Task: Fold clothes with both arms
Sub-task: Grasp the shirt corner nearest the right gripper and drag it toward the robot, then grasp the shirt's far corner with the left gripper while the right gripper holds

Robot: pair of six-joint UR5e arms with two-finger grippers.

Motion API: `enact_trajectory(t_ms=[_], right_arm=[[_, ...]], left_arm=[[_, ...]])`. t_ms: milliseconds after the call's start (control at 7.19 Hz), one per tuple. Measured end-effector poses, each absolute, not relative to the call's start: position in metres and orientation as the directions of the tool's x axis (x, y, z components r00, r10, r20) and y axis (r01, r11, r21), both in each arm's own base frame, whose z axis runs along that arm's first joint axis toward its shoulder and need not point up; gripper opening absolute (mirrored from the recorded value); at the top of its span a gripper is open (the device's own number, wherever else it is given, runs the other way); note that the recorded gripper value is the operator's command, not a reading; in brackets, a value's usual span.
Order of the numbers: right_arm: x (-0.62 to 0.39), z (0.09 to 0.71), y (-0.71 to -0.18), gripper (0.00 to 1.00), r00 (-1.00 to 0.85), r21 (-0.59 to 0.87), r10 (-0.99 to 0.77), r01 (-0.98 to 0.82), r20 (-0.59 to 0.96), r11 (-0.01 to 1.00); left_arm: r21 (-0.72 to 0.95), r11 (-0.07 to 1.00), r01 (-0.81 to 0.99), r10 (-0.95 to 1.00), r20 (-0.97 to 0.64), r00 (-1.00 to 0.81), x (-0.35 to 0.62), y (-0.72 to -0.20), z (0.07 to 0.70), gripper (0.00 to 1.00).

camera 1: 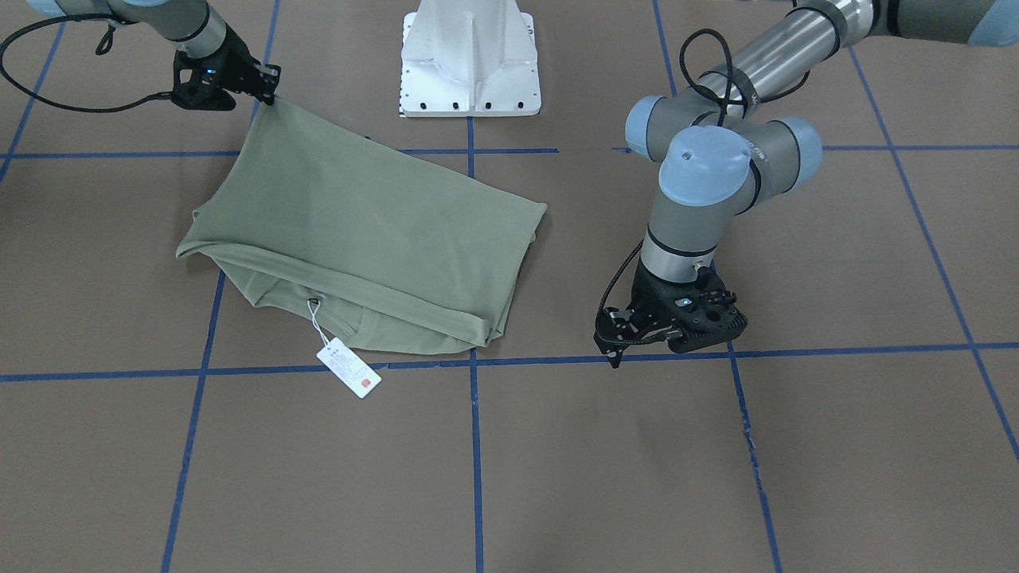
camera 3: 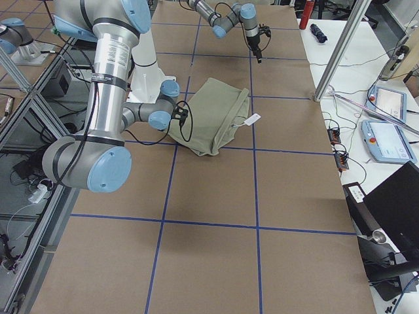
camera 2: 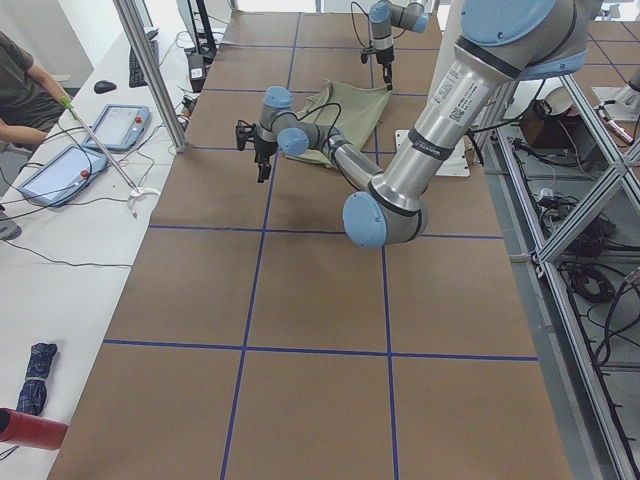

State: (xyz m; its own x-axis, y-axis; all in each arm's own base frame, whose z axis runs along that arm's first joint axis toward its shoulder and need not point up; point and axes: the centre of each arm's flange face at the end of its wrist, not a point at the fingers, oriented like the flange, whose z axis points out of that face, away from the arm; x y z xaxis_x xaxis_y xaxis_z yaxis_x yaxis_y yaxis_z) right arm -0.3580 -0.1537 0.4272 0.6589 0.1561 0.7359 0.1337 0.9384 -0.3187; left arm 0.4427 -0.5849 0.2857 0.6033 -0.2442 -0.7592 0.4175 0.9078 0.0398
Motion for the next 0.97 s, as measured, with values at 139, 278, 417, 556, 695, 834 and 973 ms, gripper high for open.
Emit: enact_trajectory(t_ms=[139,278,417,556,695,834,973], right_arm=[[-0.361,0.426,-0.128,1.00,0.678,-0.351,0.154,0.163,0.719,0.922],[-0.363,0.422,-0.117,1.00,0.680,-0.362,0.152,0.177,0.717,0.915],[-0.360,0.414,-0.121,1.00,0.666,-0.362,0.167,0.167,0.728,0.917],[-0.356,0.404,-0.137,1.00,0.640,-0.360,0.196,0.135,0.743,0.923],[-0.354,0.392,-0.160,1.00,0.601,-0.352,0.231,0.090,0.765,0.931],[-0.349,0.377,-0.188,1.00,0.554,-0.342,0.266,0.036,0.788,0.939],[-0.341,0.362,-0.217,1.00,0.504,-0.331,0.295,-0.019,0.812,0.944]], left_arm=[[0.042,0.908,0.418,-0.241,-0.763,0.600,0.440,-0.582,0.285,1.00],[0.044,0.909,0.415,-0.233,-0.771,0.593,0.438,-0.577,0.279,1.00],[0.042,0.911,0.410,-0.222,-0.788,0.574,0.438,-0.567,0.267,1.00],[0.024,0.918,0.395,-0.216,-0.806,0.552,0.443,-0.548,0.257,1.00],[-0.014,0.932,0.362,-0.217,-0.822,0.527,0.455,-0.518,0.252,1.00],[-0.075,0.940,0.333,-0.243,-0.831,0.500,0.471,-0.487,0.247,1.00],[-0.153,0.938,0.310,-0.292,-0.831,0.473,0.493,-0.454,0.240,1.00]])
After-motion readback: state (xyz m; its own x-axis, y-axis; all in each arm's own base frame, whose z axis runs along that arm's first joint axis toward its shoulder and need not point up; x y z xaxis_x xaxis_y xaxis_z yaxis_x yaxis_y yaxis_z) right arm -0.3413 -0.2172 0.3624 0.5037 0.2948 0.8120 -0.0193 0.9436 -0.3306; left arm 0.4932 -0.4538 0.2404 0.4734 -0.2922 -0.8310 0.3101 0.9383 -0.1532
